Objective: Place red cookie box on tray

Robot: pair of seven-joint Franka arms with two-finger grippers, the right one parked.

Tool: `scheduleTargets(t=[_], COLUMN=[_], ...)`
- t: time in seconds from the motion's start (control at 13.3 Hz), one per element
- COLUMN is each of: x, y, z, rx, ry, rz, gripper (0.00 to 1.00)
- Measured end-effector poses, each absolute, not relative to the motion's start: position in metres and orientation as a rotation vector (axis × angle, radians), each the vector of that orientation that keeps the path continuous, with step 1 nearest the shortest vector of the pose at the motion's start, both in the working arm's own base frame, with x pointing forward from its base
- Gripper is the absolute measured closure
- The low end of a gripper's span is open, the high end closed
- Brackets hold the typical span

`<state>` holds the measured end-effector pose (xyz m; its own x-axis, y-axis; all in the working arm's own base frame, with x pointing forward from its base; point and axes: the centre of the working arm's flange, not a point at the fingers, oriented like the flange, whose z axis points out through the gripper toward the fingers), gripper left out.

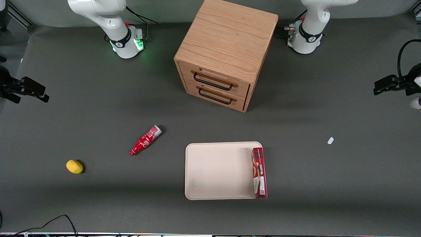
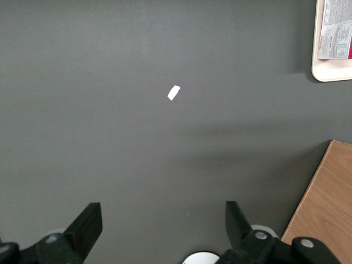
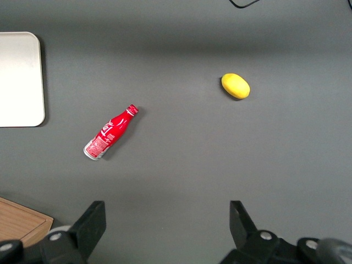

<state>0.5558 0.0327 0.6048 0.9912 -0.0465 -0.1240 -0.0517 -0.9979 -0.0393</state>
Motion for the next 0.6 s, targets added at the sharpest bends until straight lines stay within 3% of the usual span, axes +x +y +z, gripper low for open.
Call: scheduleTargets(t=[0.6], x=[0.5626], y=[0.0379], z=[0.6066], rx=[-3.096], ry=[0.06], rz=[0.183], gripper=[0.0])
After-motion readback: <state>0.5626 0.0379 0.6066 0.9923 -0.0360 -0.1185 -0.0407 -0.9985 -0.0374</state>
